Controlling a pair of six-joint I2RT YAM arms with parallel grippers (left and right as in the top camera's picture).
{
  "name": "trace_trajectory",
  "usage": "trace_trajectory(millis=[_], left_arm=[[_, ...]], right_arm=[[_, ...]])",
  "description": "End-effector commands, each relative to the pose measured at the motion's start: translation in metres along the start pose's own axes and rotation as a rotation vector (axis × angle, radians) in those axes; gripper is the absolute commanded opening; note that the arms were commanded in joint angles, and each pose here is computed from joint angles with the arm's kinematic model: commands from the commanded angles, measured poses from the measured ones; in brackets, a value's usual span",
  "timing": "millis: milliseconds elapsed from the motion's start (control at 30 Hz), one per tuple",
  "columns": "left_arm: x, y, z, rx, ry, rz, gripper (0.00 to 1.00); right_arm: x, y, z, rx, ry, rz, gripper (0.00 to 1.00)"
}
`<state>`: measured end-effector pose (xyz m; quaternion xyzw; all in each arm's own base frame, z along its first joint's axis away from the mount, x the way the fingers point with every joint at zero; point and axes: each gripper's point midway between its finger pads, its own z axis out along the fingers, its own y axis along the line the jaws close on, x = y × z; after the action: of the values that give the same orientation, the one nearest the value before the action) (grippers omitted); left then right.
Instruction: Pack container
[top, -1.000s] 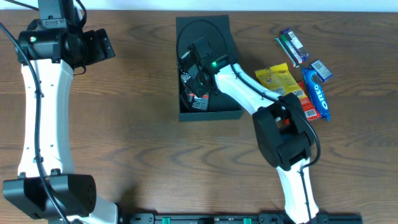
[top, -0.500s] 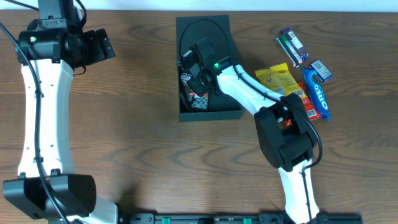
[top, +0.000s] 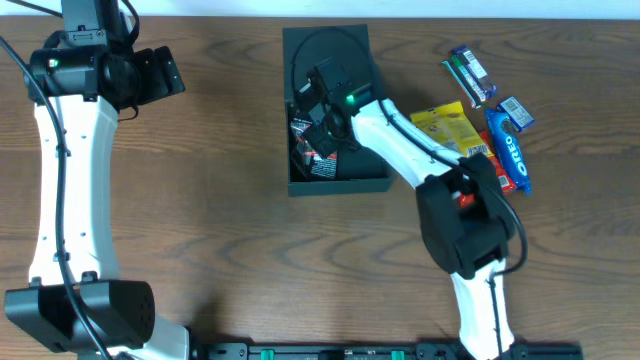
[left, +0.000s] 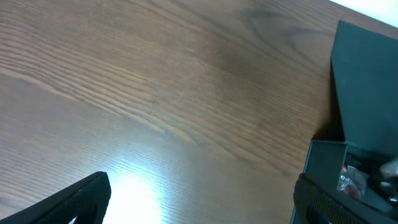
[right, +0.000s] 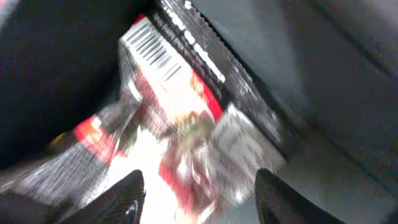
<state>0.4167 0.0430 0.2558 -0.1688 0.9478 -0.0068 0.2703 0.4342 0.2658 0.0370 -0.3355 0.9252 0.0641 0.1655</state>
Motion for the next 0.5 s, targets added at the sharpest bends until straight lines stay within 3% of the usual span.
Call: trace_trajectory(millis=[0,200,467], left_arm=[[0.002,0.001,0.004,-0.004,0.012,-0.012,0.95],[0.002,0.001,0.004,-0.003,0.011,-0.012,0.95],[0.001,0.001,0.004,-0.002,0.006,-0.013,0.95]], right_arm=[[-0.019,-0.003,-0.047,-0.089,-0.086,0.144,0.59],[0.013,0.025,-0.052,-0.414,0.075,0.48,0.57],[0.041,0.047,-0.046,-0.517,0.238,0.73,0.54]])
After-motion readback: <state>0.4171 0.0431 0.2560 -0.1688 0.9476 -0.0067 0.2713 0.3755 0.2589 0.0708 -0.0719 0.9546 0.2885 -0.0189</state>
